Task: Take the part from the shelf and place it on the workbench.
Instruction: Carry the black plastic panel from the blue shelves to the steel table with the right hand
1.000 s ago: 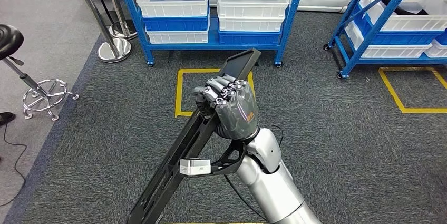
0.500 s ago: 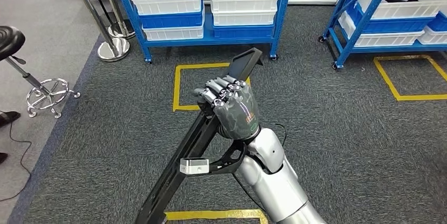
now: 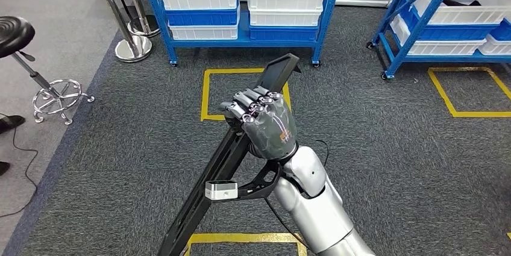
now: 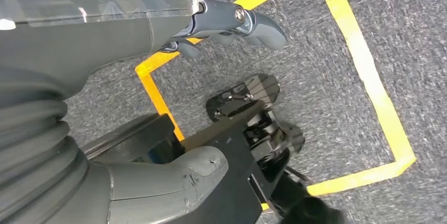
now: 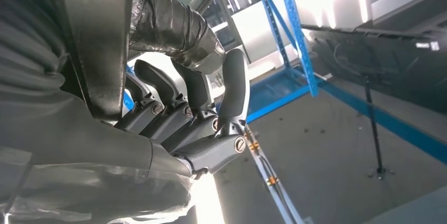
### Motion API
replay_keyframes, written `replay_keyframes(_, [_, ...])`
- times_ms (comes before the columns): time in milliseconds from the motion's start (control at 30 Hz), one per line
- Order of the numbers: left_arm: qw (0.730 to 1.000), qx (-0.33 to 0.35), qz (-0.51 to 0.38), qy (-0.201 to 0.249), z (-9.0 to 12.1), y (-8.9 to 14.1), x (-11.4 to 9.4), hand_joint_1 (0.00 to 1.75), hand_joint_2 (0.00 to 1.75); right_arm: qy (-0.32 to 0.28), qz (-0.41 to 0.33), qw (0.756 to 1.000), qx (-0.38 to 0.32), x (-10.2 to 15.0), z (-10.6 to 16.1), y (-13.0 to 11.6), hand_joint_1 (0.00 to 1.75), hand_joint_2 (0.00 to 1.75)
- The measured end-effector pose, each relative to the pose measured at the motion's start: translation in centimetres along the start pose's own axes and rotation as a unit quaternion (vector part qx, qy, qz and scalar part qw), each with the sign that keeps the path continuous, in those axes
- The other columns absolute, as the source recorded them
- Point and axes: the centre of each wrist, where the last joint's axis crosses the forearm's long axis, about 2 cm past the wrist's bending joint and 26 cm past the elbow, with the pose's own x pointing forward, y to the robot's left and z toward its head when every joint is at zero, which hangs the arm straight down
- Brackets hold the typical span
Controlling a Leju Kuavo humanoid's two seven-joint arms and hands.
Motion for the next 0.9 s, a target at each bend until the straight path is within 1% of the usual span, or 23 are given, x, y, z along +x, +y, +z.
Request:
replay_keyframes(533, [1.000, 0.004, -0.002, -0.001, -0.02, 0.13, 0.07, 0.00, 1.75, -0.003, 0.002, 1.000, 0.000, -0.29, 0.03, -0.14, 1.75, 1.75])
replay_keyframes(900, [1.000, 0.003, -0.001, 0.000, 0.02, 0.03, -0.05, 0.00, 1.75, 0.011, -0.018, 1.000, -0.009, -0.20, -0.26, -0.09, 1.75, 1.75])
